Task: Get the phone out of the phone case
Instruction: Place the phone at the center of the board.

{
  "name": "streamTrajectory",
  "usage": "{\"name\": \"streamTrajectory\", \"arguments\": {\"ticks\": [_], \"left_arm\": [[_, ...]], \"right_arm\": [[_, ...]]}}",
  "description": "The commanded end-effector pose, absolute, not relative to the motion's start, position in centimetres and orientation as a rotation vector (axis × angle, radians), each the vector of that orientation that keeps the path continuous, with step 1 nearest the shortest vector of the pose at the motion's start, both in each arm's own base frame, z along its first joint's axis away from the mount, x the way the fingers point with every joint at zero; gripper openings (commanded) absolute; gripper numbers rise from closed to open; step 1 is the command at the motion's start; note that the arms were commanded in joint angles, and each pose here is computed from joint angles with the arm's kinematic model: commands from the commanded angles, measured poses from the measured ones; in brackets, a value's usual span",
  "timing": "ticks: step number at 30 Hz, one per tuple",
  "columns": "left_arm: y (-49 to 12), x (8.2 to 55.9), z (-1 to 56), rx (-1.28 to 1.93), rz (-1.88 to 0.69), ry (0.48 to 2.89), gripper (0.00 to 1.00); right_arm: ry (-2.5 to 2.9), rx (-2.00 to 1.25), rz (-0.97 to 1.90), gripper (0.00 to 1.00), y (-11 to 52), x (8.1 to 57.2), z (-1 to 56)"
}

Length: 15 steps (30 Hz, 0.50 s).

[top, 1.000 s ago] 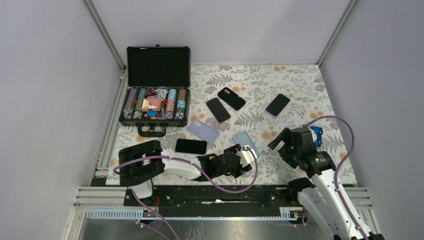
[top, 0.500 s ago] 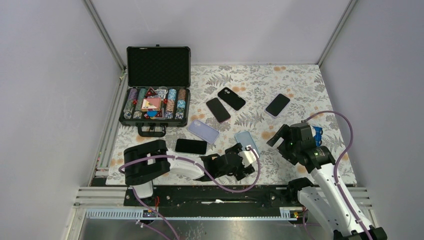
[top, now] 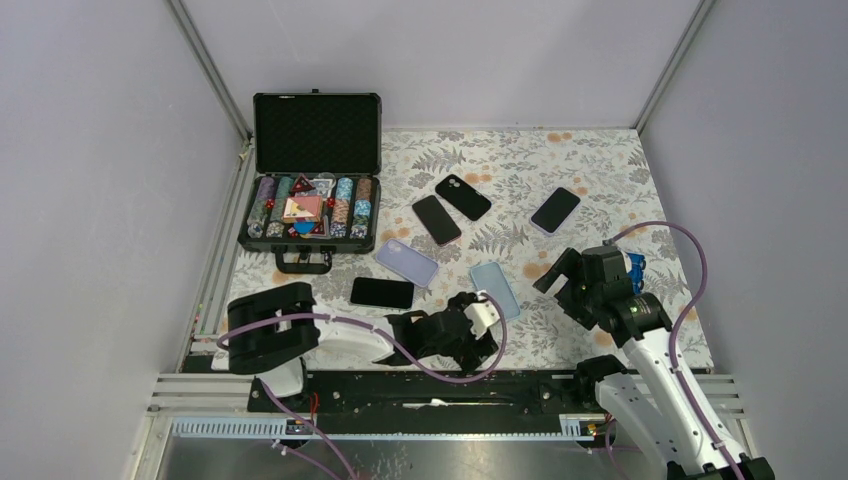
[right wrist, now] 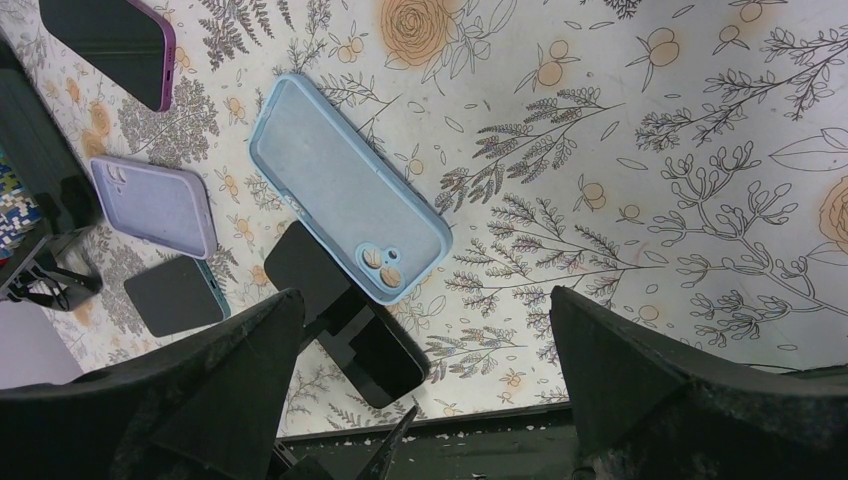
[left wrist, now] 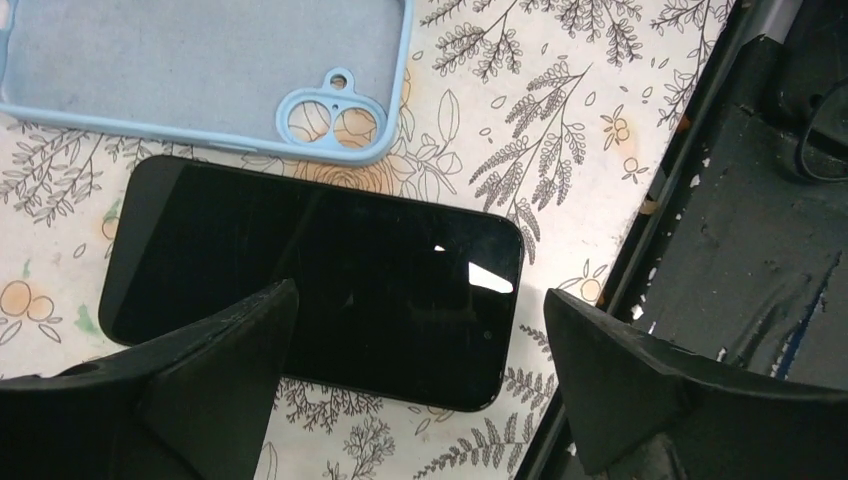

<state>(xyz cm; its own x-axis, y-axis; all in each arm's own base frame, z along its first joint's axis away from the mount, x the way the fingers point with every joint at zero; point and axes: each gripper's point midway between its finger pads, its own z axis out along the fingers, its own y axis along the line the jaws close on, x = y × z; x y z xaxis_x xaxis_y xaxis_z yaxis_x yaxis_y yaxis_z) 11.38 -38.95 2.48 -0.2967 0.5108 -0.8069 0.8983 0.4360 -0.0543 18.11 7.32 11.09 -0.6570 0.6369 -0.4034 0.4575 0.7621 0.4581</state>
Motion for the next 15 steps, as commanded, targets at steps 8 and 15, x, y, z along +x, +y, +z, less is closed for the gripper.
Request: {"name": "streamTrajectory", "arguments": {"ticks": [8, 15], "left_arm": [[-35.1, 11.7, 6.2, 1.163, -0.598, 2.044, 0.96], [-34.6, 18.0, 18.1, 0.871, -0.712, 1.857, 0.99]], "right_arm": [[2.387, 0.767, 0.336, 1.0, 6.3, 19.6, 12.5], [2.373, 0.642, 0.184, 1.0, 5.2, 24.6, 15.8]]}}
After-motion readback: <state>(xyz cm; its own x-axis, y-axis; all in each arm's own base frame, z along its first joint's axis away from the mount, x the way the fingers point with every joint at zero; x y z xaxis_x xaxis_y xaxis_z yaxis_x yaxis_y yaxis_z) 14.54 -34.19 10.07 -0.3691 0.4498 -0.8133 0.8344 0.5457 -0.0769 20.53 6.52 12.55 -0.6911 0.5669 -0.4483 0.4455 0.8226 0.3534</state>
